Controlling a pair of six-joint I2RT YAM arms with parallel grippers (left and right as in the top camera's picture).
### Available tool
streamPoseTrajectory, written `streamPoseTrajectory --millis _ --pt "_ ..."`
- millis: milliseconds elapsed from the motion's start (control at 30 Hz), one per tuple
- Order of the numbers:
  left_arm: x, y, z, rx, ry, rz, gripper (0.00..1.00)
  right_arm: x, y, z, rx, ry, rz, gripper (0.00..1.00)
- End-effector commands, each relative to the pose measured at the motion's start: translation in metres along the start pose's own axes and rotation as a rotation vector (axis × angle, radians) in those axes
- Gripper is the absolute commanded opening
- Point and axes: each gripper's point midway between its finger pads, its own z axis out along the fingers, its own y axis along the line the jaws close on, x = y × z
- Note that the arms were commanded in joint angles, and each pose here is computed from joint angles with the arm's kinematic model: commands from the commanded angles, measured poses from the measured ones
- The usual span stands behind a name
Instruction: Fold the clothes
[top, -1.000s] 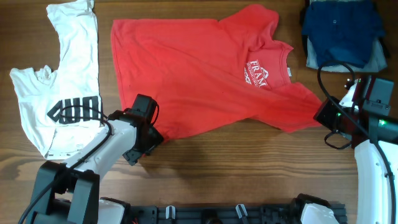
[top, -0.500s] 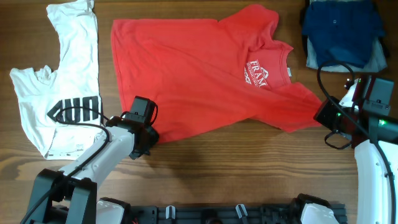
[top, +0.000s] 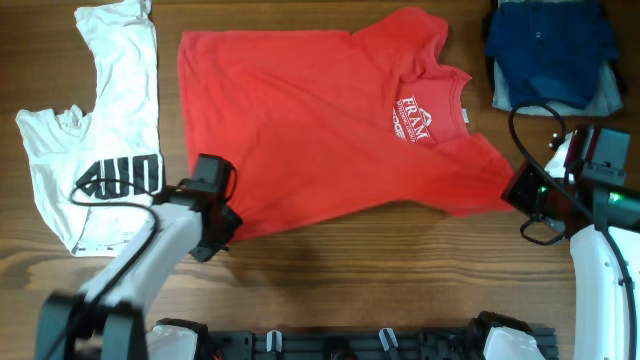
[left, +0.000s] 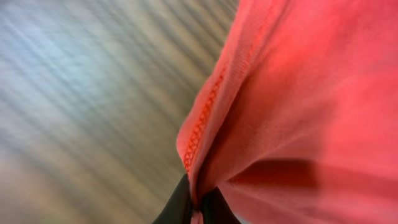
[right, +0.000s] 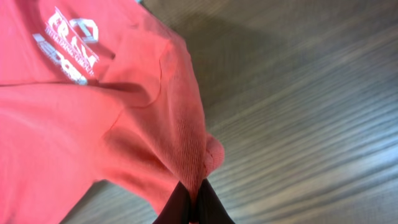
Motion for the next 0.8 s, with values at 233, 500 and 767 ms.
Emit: streamPoseTrajectory --millis 233,500,767 --pt "-0.066 0.014 -0.147 0.255 -0.405 -0.056 0.04 0.019 -0.001 -0.022 -0.015 0.014 0.021 0.04" --pt "-0.057 0.024 -0.144 0.22 -0.379 -0.051 0.04 0.017 0.008 -0.015 -0.058 0.041 0.021 0.04" --pt "-0.054 0.027 -0.161 0.261 -0.406 -0.056 0.04 0.033 0.006 -0.033 -0.065 0.034 0.042 0.04"
